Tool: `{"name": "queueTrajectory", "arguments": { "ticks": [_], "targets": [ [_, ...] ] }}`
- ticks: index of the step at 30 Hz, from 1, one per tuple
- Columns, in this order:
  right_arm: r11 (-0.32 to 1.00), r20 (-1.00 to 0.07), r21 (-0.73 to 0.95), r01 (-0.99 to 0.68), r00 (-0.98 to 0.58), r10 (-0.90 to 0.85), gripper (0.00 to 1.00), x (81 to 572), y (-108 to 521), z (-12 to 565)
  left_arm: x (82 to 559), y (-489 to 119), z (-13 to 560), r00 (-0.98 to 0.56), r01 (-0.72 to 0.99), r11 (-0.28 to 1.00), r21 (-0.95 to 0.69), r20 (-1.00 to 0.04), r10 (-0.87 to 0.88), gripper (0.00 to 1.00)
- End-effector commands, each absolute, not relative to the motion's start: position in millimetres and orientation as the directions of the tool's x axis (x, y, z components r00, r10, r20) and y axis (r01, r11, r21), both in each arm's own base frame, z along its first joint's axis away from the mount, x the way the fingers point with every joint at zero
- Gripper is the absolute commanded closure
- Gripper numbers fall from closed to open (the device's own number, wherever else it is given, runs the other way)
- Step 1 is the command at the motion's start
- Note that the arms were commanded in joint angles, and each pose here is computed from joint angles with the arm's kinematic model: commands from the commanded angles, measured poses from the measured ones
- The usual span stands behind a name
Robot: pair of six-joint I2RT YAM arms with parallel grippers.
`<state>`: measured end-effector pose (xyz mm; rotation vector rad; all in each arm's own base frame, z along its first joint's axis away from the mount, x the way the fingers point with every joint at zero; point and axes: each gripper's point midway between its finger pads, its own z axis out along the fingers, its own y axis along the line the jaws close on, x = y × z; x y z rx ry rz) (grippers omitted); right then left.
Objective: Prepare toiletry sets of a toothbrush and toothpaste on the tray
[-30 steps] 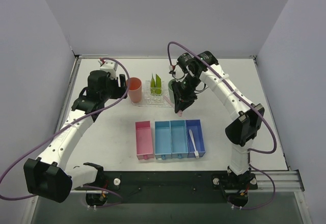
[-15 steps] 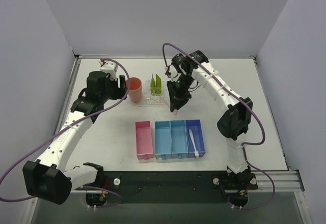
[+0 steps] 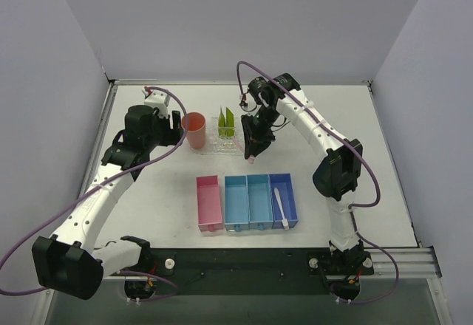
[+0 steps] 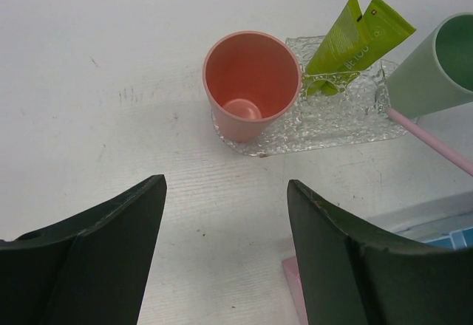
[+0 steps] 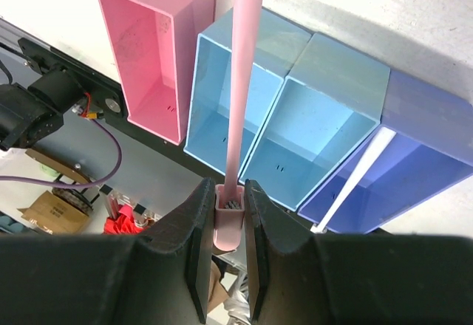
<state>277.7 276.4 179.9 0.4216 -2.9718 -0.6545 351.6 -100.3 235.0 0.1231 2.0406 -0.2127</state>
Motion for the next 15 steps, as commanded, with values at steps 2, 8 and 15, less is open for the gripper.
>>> {"name": "queueTrajectory", "arguments": {
  "ticks": [2, 8, 15],
  "targets": [
    [0.876, 0.006, 0.430, -0.220, -0.969, -0.247, 1.00, 289.3, 280.8, 179.7, 353.5, -94.5, 254.9, -0.395, 0.168, 0.982, -0.082, -0.919, -0.010, 0.23],
    [0.877, 0.005, 0.436, -0.201, -0.974, -0.225, 1.00, 296.8, 285.5, 174.1, 353.5, -93.9, 254.2, -0.395, 0.166, 0.983, -0.080, -0.919, -0.008, 0.23],
    [0.875, 0.004, 0.448, -0.183, -0.979, -0.206, 1.00, 304.6, 291.3, 166.8, 353.6, -91.9, 254.0, -0.394, 0.158, 0.985, -0.075, -0.919, -0.007, 0.23]
  ]
}}
